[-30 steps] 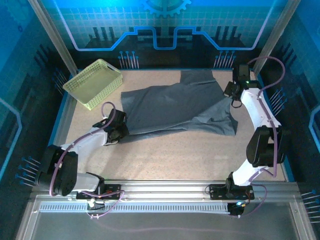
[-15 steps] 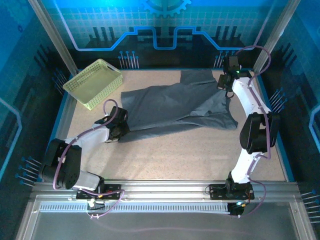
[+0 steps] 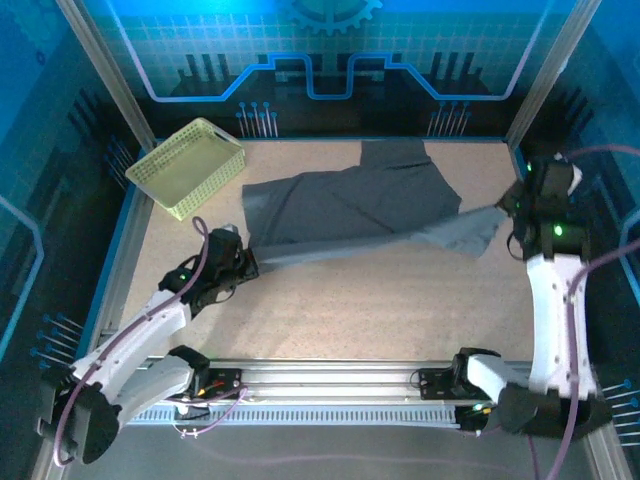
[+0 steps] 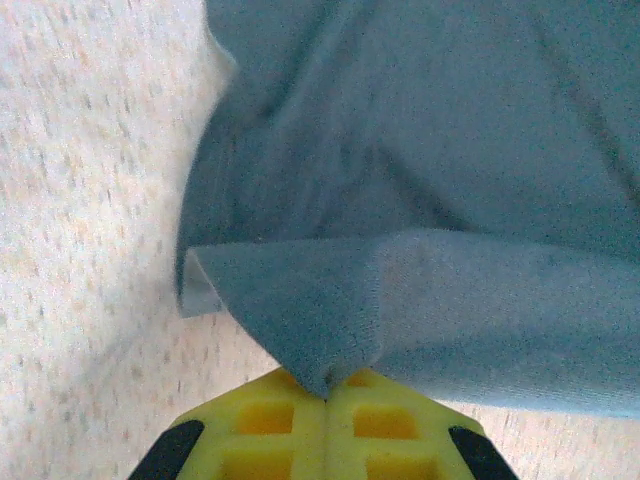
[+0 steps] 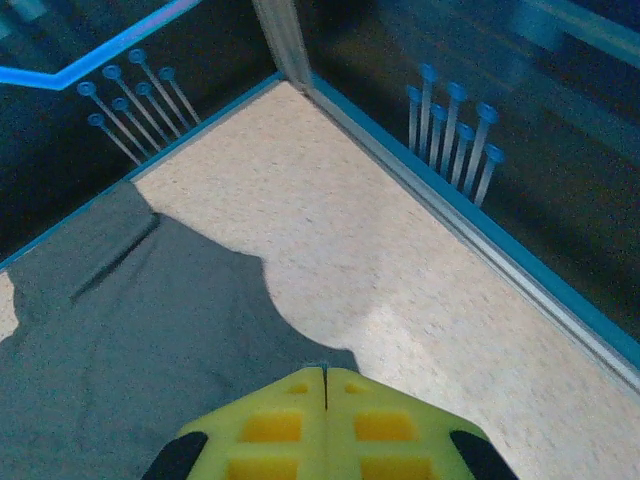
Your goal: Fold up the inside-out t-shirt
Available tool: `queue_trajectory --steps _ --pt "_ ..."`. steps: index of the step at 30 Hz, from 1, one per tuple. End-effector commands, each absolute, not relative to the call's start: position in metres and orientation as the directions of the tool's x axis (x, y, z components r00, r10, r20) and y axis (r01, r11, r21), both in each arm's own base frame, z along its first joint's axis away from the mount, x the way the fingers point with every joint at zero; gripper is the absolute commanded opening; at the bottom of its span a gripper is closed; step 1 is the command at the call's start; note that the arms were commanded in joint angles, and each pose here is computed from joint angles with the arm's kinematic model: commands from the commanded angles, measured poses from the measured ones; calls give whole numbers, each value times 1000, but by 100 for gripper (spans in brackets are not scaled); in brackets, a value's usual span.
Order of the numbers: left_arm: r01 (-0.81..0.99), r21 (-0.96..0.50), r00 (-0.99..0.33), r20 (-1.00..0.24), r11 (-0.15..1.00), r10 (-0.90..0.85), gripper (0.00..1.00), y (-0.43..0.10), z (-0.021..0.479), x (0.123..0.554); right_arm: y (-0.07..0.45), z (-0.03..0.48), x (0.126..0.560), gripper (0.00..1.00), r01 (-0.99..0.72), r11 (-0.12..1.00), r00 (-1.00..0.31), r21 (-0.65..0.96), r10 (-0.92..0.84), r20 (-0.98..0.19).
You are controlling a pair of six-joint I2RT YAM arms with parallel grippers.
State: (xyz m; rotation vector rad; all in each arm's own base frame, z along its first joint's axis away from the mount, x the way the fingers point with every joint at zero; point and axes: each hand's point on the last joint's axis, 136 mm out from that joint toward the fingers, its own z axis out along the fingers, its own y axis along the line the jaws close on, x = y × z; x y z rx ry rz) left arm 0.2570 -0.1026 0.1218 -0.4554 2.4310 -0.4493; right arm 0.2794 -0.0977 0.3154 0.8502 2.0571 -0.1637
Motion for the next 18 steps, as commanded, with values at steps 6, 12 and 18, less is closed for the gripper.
queue_trajectory --steps 6,12,18 --pt "-421 -288 -761 -405 860 -508 0 -56 83 172 -90 241 199 0 694 695 -443 191 621 -647" --pt "-416 -368 -736 -401 832 -546 0 -57 84 164 -89 228 167 0 728 659 -414 190 643 -645" --pt "-440 -303 -758 -379 845 -531 0 -54 74 161 -69 210 176 0 668 699 -471 253 661 -584"
